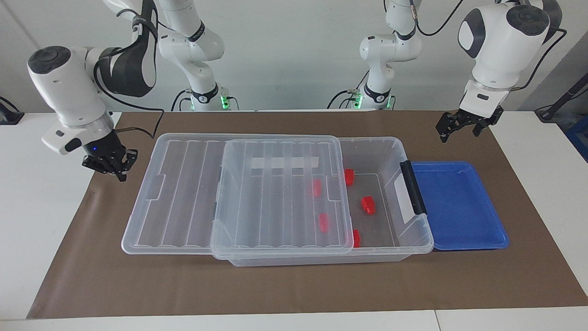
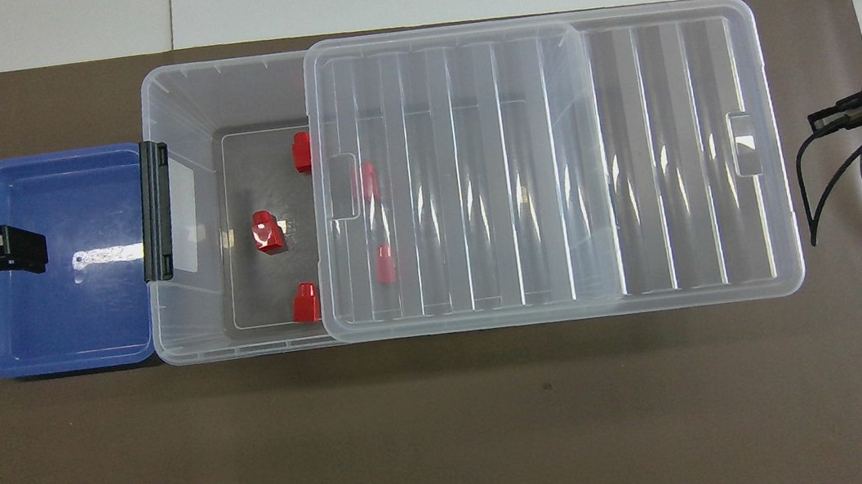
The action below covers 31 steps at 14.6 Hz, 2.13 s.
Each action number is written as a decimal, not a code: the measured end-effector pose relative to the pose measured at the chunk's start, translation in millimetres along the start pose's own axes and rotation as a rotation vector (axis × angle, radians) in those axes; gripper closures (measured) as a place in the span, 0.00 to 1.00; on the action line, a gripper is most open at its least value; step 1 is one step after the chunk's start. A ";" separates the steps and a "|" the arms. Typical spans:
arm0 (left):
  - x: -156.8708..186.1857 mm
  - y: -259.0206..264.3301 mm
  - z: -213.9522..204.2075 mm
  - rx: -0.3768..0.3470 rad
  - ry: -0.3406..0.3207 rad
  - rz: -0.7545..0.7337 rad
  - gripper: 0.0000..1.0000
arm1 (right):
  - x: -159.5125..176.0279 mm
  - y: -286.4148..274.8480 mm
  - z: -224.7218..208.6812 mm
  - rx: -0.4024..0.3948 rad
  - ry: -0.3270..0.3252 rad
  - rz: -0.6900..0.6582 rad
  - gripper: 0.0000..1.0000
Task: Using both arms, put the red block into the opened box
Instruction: 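Reach the right gripper to the edge of the open lid, then slide the lid closed over the box with the right gripper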
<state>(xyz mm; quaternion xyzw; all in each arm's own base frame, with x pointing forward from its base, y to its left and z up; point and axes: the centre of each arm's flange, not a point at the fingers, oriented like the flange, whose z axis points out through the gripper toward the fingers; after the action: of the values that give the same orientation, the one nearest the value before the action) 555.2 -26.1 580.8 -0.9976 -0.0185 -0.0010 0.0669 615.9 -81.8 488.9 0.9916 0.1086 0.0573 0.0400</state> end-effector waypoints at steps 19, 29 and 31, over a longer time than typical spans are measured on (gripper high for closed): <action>-3.3 3.1 2.1 -0.150 -0.041 -0.019 0.00 | 39.5 -91.0 26.6 0.010 0.033 -0.053 0.99; -3.8 6.6 1.2 -0.158 -0.042 -0.012 0.00 | 49.0 -164.5 23.3 0.077 0.040 -0.034 0.99; -3.9 7.2 1.1 -0.158 -0.041 -0.011 0.00 | 49.6 -176.7 23.0 0.108 0.042 -0.028 0.99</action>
<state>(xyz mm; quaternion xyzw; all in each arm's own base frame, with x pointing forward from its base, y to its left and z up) 551.6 -33.2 578.7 -0.9994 -0.0252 0.0177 -0.0125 629.6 99.6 455.1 0.9893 0.1264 0.0714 -0.0149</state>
